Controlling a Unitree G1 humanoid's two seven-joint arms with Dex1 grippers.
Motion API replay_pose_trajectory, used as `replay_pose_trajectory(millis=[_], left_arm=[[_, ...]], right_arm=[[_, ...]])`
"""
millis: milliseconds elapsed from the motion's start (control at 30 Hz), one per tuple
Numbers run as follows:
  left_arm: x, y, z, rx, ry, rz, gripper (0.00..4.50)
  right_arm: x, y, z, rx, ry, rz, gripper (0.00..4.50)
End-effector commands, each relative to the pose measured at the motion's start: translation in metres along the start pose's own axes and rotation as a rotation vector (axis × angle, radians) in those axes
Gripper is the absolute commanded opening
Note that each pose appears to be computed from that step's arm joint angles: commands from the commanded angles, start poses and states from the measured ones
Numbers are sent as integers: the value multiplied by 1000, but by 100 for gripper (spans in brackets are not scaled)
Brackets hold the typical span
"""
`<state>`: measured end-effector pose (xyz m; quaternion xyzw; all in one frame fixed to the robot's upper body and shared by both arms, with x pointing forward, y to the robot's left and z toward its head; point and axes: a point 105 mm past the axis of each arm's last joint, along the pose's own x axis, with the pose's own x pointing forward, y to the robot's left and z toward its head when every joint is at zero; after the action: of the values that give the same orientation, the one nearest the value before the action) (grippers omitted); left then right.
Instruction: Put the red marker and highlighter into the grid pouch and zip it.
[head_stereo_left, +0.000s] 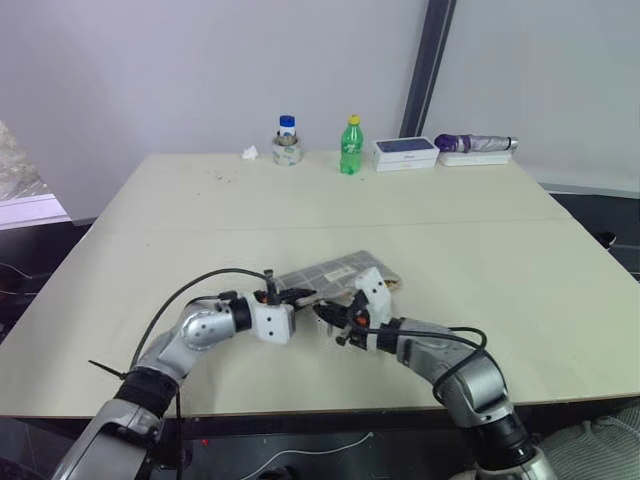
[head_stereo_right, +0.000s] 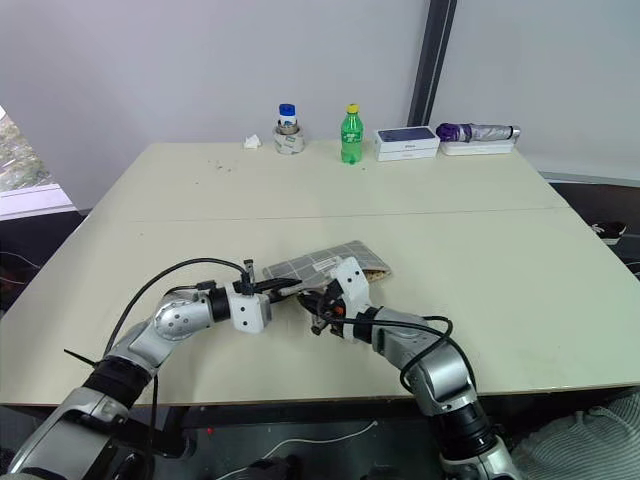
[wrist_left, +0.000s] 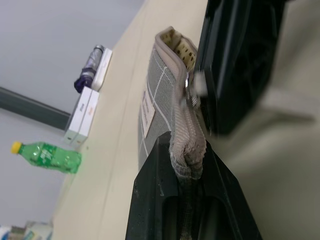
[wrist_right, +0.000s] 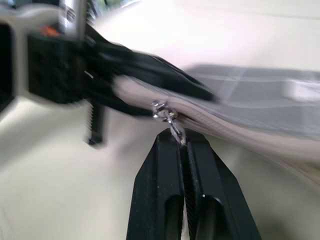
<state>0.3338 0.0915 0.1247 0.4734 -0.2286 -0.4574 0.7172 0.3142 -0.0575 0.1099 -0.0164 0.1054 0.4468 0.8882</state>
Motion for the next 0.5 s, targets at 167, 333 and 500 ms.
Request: replay_pose_trajectory(millis=[167,333,500], left_arm=[[-37,21,-20,-76,87,93,0],[-48,19,-30,-84,123,84,0],[-51,17,-39,-298,116,109,0]], right_arm=[[-64,-69,3,-131,67,-197,4],[-93,-101,-3,-171,115,-282,4],[-87,-96,0,-201,92,-257,4]])
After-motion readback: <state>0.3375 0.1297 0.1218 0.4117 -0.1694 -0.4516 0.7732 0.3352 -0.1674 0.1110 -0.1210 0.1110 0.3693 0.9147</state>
